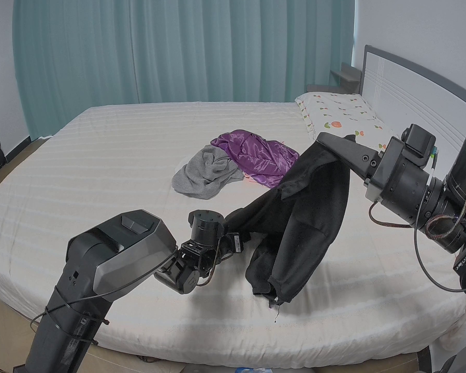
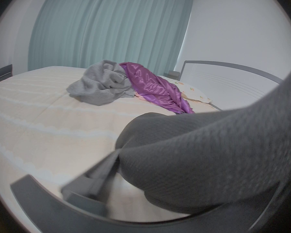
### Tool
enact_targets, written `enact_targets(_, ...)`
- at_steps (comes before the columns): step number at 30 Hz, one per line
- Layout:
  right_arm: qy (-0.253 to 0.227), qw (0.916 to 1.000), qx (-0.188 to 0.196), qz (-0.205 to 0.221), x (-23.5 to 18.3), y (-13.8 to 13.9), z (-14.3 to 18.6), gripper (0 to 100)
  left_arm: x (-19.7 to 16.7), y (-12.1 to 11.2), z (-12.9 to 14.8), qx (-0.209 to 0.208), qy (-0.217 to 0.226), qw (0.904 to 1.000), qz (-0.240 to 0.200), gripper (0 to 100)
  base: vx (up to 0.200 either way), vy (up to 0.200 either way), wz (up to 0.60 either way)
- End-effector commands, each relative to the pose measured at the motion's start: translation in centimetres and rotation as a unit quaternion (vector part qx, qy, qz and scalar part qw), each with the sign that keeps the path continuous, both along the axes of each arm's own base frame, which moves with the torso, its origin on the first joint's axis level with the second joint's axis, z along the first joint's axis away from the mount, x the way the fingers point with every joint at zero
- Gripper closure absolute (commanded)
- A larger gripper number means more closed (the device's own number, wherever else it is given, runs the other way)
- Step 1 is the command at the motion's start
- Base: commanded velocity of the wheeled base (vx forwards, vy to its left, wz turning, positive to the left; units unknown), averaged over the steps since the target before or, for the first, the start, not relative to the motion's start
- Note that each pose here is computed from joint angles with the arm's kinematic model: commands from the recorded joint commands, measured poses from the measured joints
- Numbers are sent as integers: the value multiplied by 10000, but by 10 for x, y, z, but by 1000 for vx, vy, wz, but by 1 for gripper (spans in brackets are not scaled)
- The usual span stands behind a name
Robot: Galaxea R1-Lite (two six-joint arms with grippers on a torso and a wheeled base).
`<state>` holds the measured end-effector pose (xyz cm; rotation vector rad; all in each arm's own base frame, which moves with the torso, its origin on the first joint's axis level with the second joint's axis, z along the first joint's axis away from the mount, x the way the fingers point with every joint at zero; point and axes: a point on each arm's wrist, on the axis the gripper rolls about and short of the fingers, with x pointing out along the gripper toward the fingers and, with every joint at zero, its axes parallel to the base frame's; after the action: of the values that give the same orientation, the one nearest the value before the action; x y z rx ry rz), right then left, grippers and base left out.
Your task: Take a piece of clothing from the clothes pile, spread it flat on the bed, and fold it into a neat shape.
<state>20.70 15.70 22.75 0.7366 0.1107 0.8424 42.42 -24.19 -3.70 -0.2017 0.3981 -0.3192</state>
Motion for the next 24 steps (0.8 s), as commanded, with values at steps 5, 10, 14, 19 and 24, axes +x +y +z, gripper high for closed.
enact_targets(5,153,9990,-100,-399,22,-12,-11,100,-11,27,24,58,61,9997,241,100,0,0,0)
enact_targets(10,299,9973,-197,-638,37,-20,-22,100,-31,47,45,111,189,9993,305,100,0,0,0)
enact_targets(14,389,9951,-240,-882,55,-26,-29,100,-49,69,63,142,321,9988,355,100,0,0,0)
enact_targets(19,368,9911,-200,-1262,89,-32,-31,100,-68,99,101,-25,245,9988,428,100,0,0,0)
enact_targets(24,-126,9843,94,-1759,111,-37,-3,100,-77,121,153,-404,-59,9967,706,100,0,0,0)
